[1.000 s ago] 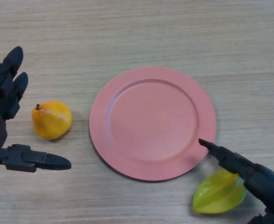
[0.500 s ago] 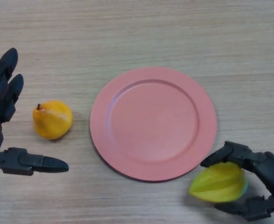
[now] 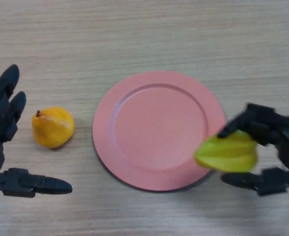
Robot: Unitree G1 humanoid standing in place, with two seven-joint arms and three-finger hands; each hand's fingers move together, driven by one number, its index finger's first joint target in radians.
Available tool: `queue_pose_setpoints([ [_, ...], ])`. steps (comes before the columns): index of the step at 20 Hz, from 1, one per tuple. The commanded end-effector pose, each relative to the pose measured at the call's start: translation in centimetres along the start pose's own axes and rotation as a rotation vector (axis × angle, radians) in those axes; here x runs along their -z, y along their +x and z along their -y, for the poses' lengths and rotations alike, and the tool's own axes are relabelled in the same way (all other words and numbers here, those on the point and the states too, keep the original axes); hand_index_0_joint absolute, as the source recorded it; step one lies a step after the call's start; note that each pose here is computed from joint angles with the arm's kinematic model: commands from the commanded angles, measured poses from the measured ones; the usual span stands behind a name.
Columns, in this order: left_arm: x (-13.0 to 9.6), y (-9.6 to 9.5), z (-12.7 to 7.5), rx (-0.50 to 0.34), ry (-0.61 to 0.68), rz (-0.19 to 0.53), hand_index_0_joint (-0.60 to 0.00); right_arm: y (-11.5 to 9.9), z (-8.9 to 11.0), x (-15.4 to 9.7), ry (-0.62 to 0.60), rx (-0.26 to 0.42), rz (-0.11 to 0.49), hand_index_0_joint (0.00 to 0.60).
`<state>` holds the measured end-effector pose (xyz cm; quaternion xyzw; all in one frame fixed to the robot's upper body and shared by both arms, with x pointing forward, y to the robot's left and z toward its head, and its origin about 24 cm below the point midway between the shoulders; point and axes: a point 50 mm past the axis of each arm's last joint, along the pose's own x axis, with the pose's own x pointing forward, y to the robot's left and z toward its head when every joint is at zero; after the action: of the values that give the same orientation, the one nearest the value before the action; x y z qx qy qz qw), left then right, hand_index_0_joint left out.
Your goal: Pick up the yellow starfruit and place it on the plate
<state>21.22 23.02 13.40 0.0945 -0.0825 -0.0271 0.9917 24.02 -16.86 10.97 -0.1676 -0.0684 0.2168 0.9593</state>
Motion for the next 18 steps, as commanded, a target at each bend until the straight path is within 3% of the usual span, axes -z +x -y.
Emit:
queue_pose_setpoints([
  [1, -3.8, -0.3, -0.9, -0.031, 0.056, 0.212, 0.0, 1.3, 0.5, -3.2, -0.118, 0.041, 0.215, 0.6],
  [2, -4.2, -0.3, -0.9, -0.033, 0.046, 0.228, 0.0, 2.5, -0.1, -3.2, -0.067, 0.022, 0.182, 0.6],
  [3, -4.3, -0.2, -0.9, -0.033, 0.046, 0.232, 0.0, 3.0, -0.2, -3.4, -0.122, 0.027, 0.209, 0.6],
  [5, -4.6, 0.1, -1.6, -0.03, 0.05, 0.211, 0.0, 5.1, -0.8, -3.2, -0.12, 0.047, 0.19, 0.6],
  [7, -5.2, 0.4, -2.0, -0.05, 0.079, 0.271, 0.0, 7.1, -1.2, -2.6, -0.176, 0.085, 0.187, 0.6],
  [9, -5.6, 0.6, -2.2, -0.054, 0.077, 0.281, 0.0, 7.9, -1.4, -1.9, -0.103, 0.123, 0.126, 0.6],
  [10, -5.6, 0.6, -2.2, -0.051, 0.075, 0.28, 0.0, 8.1, -1.4, -1.9, -0.111, 0.148, 0.136, 0.55],
  [11, -5.6, 0.7, -2.2, -0.051, 0.075, 0.28, 0.0, 8.1, -1.4, -1.9, -0.12, 0.147, 0.136, 0.45],
  [12, -5.5, 0.7, -2.2, -0.05, 0.08, 0.278, 0.0, 8.2, -1.4, -1.9, -0.126, 0.153, 0.136, 0.3],
  [13, -5.4, 0.7, -2.2, -0.05, 0.087, 0.277, 0.0, 8.2, -1.4, -1.9, -0.121, 0.161, 0.134, 0.2],
  [14, -5.2, 0.8, -2.0, -0.04, 0.115, 0.272, 0.0, 8.1, -1.6, -2.2, -0.009, 0.173, 0.114, 0.058],
  [15, -5.1, 0.8, -1.7, -0.029, 0.134, 0.269, 0.0, 8.0, -1.7, -2.4, 0.067, 0.176, 0.108, 0.0],
  [18, -3.7, 0.9, -0.5, -0.013, 0.128, 0.255, 0.0, 7.4, -0.7, -3.0, 0.106, 0.196, 0.132, 0.0],
])
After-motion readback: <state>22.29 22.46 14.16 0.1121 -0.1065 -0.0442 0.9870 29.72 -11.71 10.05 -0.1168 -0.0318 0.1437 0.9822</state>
